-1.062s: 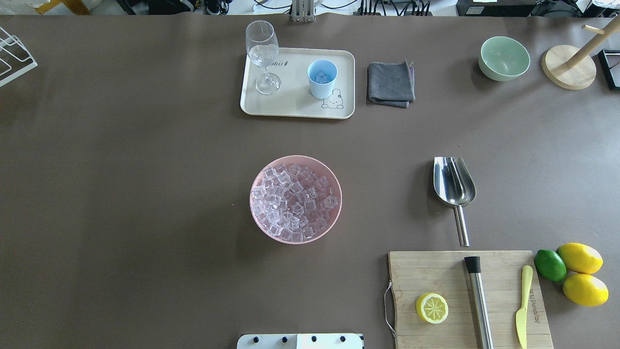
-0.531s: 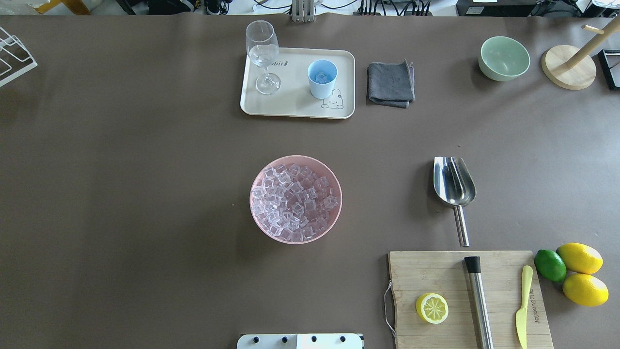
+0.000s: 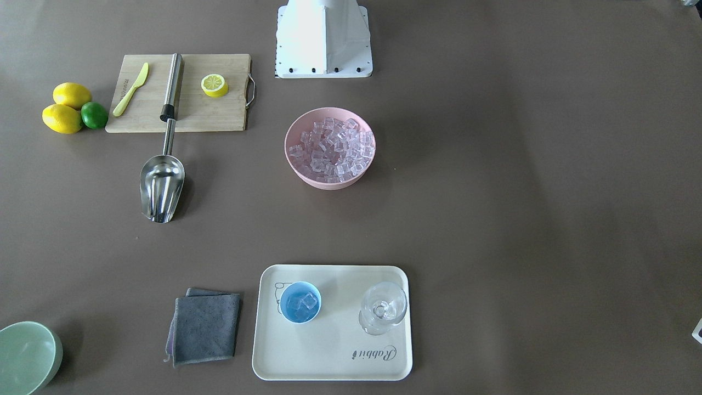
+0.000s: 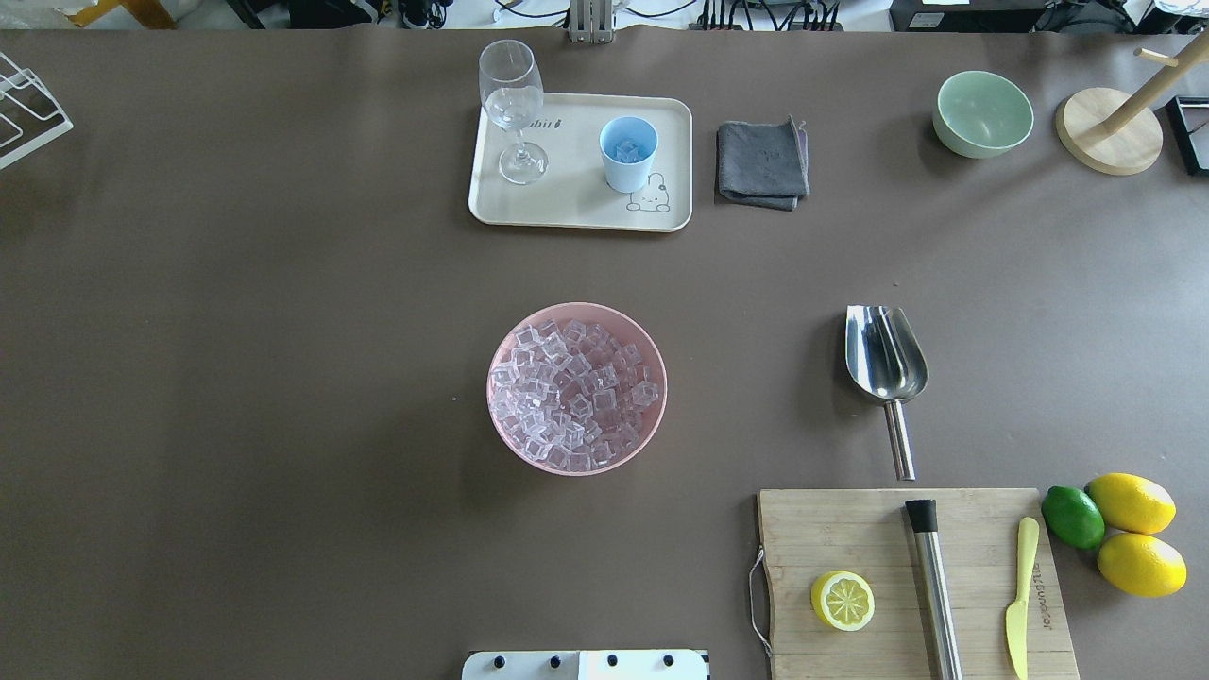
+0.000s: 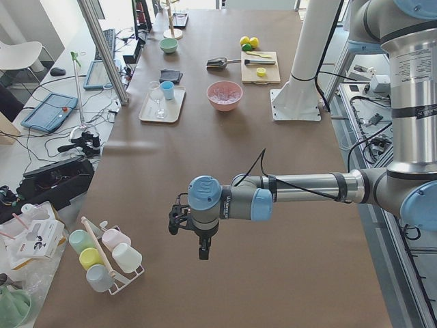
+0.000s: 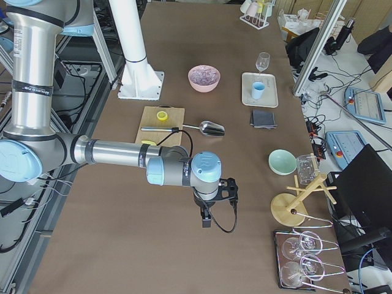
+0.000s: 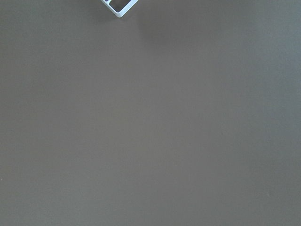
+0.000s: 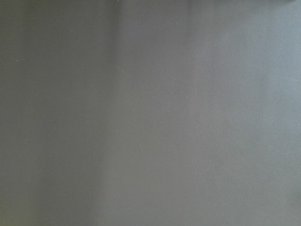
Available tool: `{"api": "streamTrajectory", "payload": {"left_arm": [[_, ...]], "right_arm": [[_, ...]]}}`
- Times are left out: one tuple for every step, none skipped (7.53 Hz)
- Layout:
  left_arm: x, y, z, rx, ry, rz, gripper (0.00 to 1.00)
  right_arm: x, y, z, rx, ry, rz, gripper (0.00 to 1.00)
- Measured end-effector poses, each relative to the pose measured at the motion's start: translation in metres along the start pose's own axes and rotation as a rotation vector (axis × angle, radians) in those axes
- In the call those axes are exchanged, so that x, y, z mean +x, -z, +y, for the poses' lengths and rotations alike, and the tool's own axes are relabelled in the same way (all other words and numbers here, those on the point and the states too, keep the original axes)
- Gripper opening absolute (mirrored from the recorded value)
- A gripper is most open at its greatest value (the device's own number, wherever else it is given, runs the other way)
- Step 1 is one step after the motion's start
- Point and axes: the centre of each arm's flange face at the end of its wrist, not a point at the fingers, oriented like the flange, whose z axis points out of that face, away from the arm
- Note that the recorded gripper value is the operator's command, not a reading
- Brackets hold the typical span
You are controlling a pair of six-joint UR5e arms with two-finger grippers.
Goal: Put ice in cup with scoop
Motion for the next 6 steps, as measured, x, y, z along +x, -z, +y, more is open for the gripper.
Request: {"api": "streamTrajectory", "payload": {"left_arm": [[0.0005, 0.0003, 0.0003, 0.001, -0.002, 0.0, 0.98], [0.001, 0.0005, 0.0006, 0.001, -0.003, 0.001, 0.98], [0.0008, 0.0003, 0.0014, 0.0, -0.002, 0.001, 0.98], [0.0006, 0.0, 0.0018, -0.001, -0.001, 0.001, 0.98], [0.0004, -0.0001, 0.0021, -0.001, 0.0, 0.0, 0.98], [0.0005, 0.0, 0.0022, -0.001, 0.0, 0.0, 0.98]], "right_arm": [[0.0002, -0.0002, 0.0002, 0.0, 0.0, 0.0, 1.0], [0.0003, -0.0002, 0.0002, 0.0, 0.0, 0.001, 1.0], [0.0, 0.0002, -0.0005, 0.0, 0.001, 0.001, 1.0], [-0.0001, 0.0003, -0.0009, 0.001, 0.0, 0.0, 1.0], [0.0002, -0.0001, -0.0009, 0.0, -0.001, 0.0, 1.0], [0.0004, -0.0003, -0.001, 0.0, -0.001, 0.0, 1.0]]}}
